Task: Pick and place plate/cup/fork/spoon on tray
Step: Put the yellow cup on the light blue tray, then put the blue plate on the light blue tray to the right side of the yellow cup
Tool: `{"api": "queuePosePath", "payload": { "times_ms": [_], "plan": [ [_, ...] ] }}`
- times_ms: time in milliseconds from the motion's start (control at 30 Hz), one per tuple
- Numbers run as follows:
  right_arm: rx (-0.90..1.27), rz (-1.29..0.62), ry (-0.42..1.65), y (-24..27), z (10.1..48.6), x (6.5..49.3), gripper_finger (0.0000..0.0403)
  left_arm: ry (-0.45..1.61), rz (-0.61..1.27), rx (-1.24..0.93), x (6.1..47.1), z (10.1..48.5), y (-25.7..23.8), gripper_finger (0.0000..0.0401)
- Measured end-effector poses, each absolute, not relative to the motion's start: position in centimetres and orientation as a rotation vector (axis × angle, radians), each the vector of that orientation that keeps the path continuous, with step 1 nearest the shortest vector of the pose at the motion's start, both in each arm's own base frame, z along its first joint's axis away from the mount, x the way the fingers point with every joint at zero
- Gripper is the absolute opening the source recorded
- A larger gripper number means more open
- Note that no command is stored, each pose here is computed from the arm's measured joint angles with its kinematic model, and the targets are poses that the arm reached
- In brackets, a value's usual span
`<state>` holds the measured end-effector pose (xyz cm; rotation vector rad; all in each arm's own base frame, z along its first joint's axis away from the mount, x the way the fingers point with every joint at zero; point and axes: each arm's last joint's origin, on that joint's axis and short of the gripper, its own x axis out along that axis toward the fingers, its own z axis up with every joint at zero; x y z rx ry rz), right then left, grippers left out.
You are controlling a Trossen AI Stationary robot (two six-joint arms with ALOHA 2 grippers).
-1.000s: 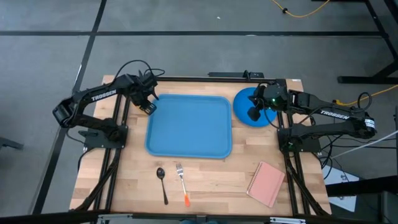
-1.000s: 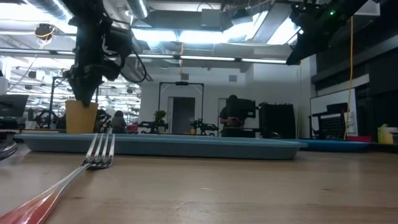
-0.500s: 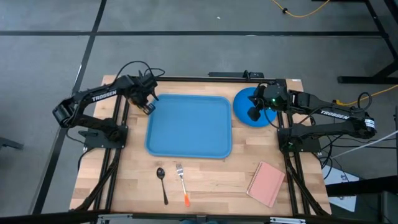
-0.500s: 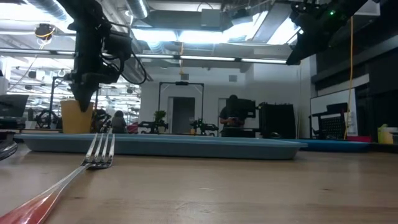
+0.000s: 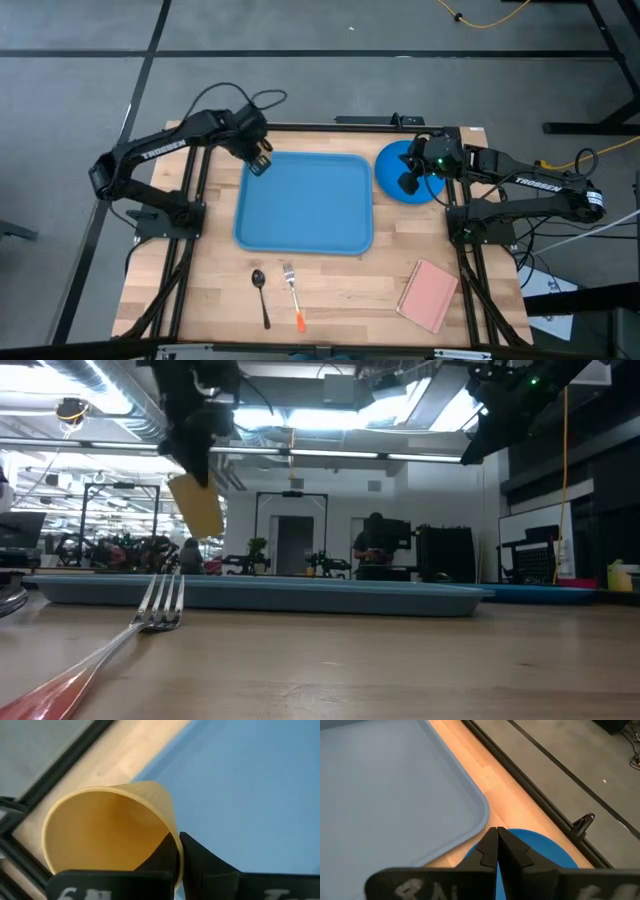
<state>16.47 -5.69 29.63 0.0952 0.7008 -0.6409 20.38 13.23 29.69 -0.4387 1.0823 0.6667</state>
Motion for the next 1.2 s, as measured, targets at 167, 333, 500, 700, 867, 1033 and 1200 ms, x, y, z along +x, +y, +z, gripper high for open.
{"api": "queuePosePath", "payload": {
  "times_ms": [167, 333, 500, 700, 867, 1033, 1200],
  "plan": [
    [0.095, -0.641, 0.701, -5.7, 29.6, 16.5, 0.0010, 1.229, 0.626, -0.410, 23.0, 26.5, 12.9, 0.0002],
    [0.095, -0.641, 0.701, -5.7, 29.6, 16.5, 0.0010, 1.334, 0.605, -0.391, 24.7, 24.1, 12.8, 0.0001],
    [0.095, -0.641, 0.701, -5.7, 29.6, 16.5, 0.0010, 1.402, 0.570, -0.398, 25.7, 22.3, 12.7, 0.0001],
    [0.098, -0.634, 0.701, -5.7, 29.6, 16.5, 0.0010, 1.415, 0.570, -0.399, 25.8, 22.0, 12.7, 0.0033],
    [0.099, -0.633, 0.701, -5.7, 29.6, 16.5, 0.0010, 1.424, 0.584, -0.392, 25.7, 22.8, 12.8, 0.0060],
    [0.103, -0.635, 0.701, -5.7, 29.6, 16.5, 0.0010, 1.409, 0.637, -0.341, 26.1, 25.3, 13.2, 0.0068],
    [0.143, -0.649, 0.723, -5.6, 29.4, 16.3, 0.0010, 1.377, 0.646, -0.328, 26.4, 29.1, 13.2, 0.0069]
  ]
}}
